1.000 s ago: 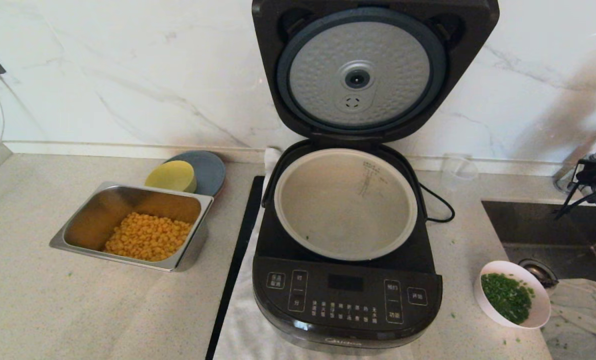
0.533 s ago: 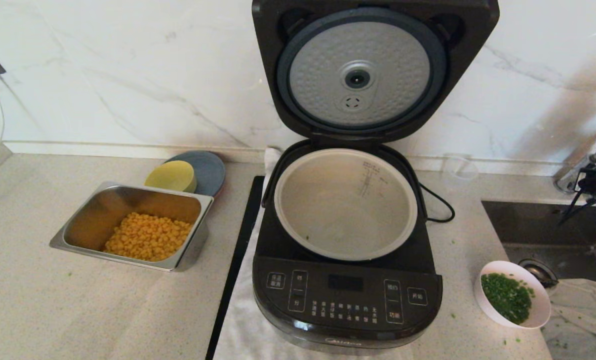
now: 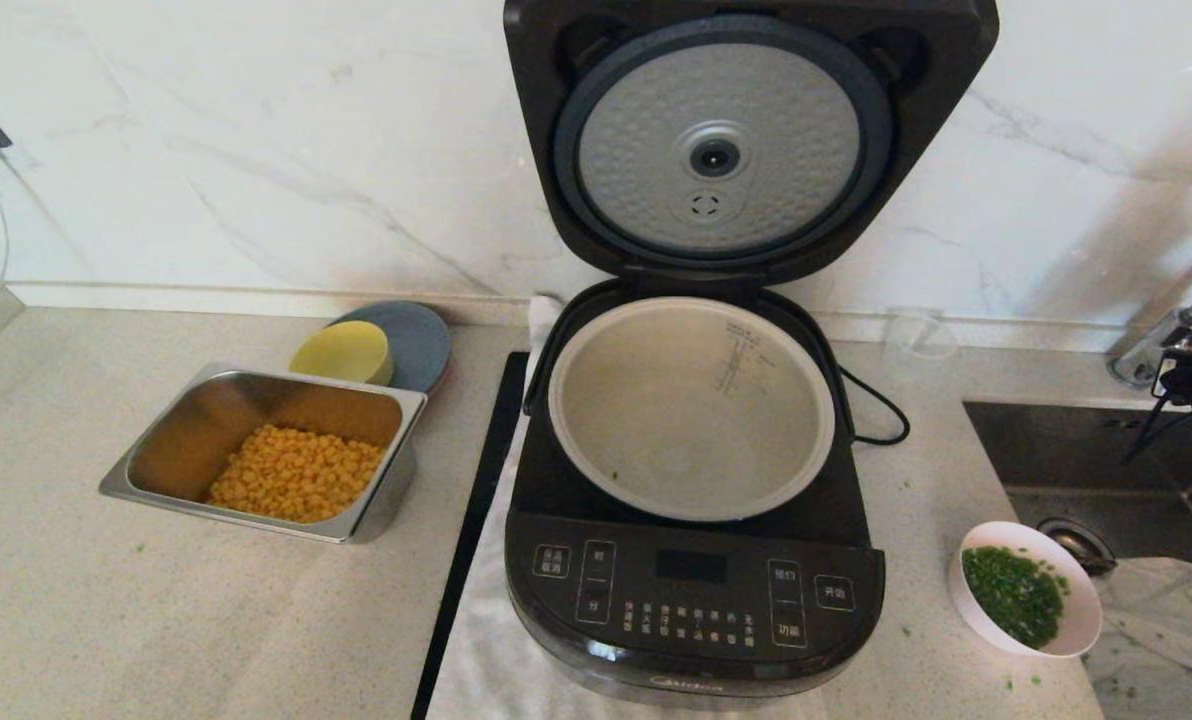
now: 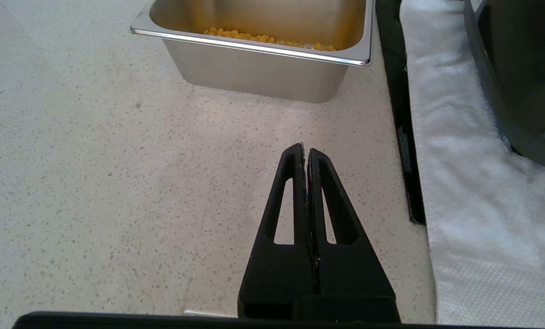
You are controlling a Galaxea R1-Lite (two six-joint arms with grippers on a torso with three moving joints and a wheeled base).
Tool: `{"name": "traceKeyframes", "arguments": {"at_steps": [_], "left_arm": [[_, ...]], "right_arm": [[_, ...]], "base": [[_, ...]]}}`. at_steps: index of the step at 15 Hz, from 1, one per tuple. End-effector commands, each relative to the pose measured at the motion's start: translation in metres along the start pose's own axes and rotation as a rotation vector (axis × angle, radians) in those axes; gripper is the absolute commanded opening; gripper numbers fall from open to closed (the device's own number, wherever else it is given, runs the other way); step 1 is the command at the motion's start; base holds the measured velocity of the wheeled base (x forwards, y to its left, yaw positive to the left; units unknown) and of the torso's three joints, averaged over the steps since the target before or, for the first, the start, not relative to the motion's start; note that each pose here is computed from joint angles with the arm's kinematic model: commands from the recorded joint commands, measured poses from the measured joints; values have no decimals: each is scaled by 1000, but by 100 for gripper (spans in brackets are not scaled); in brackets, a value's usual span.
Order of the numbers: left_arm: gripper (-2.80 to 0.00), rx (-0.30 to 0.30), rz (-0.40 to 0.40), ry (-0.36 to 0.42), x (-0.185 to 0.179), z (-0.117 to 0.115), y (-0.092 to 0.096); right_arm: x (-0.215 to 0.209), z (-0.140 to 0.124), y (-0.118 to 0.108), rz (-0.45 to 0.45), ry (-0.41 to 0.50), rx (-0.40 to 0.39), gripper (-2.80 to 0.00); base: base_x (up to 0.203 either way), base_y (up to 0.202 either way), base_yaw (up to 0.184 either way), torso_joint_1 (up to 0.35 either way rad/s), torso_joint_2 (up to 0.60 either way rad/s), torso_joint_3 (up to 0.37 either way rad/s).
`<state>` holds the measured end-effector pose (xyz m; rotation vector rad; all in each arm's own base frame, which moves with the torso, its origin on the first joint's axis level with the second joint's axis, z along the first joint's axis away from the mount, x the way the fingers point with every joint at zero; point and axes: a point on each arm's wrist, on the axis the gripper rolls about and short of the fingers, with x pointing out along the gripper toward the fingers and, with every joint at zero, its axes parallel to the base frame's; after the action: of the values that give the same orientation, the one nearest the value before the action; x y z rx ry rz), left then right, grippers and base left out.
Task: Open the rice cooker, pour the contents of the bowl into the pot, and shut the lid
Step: Turn on the tap, then fill a bowl with water from the tap
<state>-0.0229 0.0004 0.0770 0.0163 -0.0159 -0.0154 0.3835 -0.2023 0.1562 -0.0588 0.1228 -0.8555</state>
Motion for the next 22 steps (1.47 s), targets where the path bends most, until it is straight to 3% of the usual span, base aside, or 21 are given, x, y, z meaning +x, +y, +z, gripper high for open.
{"name": "traceKeyframes", "arguments": {"at_steps": [1,4,6,8,11,12,14,17,21,22], "left_arm": [[-280,0,0,7,0,-2,0],[-280,0,0,7,0,-2,0],[-280,0,0,7,0,-2,0],[-280,0,0,7,0,-2,0],[-280,0,0,7,0,-2,0],[-280,0,0,7,0,-2,0],[-280,2,0,7,0,-2,0],[-280,0,0,7,0,-2,0],[-280,0,0,7,0,-2,0],[-280,2,0,7,0,-2,0]], "right_arm": [[-16,25,-6,1,-54,51,-280],[-67,63,-12,75,-109,103,-280],[-107,72,-14,197,-60,81,-280],[-142,64,-19,358,120,18,-280],[-197,41,-39,602,493,-48,-280],[-213,33,-46,664,596,-53,-280],[-235,9,-56,701,741,-75,-280],[-263,-19,-64,736,854,-125,-280],[-284,-38,-57,808,921,-192,-280],[-284,-41,-57,801,932,-197,0]], "base": [[0,0,0,0,0,0],[0,0,0,0,0,0],[0,0,0,0,0,0],[0,0,0,0,0,0],[0,0,0,0,0,0],[0,0,0,0,0,0],[0,0,0,0,0,0],[0,0,0,0,0,0],[0,0,0,0,0,0],[0,0,0,0,0,0]]}}
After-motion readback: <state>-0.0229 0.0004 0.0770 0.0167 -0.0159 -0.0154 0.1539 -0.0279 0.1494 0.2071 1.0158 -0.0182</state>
